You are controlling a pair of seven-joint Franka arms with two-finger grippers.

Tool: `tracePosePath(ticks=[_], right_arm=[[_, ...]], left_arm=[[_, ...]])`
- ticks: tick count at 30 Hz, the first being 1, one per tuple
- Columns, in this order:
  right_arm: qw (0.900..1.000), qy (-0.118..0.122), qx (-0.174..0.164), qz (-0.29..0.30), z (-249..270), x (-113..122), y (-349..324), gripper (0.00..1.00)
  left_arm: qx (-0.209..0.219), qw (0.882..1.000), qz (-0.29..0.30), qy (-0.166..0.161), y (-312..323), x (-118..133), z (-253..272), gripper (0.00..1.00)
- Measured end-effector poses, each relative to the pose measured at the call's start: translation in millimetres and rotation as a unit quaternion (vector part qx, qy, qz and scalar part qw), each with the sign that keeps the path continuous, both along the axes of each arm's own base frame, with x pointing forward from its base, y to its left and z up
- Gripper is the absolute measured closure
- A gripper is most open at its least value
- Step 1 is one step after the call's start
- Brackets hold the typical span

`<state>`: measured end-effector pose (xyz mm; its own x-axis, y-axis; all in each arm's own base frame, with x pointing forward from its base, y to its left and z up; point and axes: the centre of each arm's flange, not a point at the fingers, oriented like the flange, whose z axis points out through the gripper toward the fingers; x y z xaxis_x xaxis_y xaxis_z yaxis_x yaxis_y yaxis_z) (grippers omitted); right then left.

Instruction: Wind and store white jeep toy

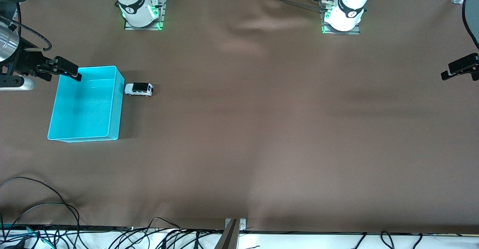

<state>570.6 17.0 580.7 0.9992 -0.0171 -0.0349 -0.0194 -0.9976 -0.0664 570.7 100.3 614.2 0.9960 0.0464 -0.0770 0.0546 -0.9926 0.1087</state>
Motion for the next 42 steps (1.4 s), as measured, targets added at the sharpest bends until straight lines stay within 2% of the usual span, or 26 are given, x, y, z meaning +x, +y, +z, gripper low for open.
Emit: tracePosePath(ticks=[7, 16, 25, 37, 42], right_arm=[[1.0, 0.0, 0.0, 0.0, 0.0, 0.0, 0.0, 0.0], [1.0, 0.001, 0.0, -0.006, 0.0, -0.1, 1.6, 0.0], [1.0, 0.01, -0.001, -0.017, -1.7, -1.7, 0.7, 0.0], [0.999, 0.027, -0.001, -0.019, -7.1, -3.8, 0.7, 0.0], [0.999, 0.034, -0.002, -0.019, -12.5, -2.5, 0.5, 0.0]], left_arm=[[-0.003, 1.0, -0.005, 0.005, -6.2, 0.9, -5.1, 0.0], [-0.007, 0.999, -0.043, 0.009, -60.3, 8.0, -8.5, 0.0], [-0.007, 0.998, -0.059, 0.021, -83.9, 9.4, -19.4, 0.0], [0.016, 0.998, -0.041, 0.033, -113.9, 8.9, -24.4, 0.0], [0.06, 0.997, -0.042, 0.035, -104.5, 9.0, -25.7, 0.0]])
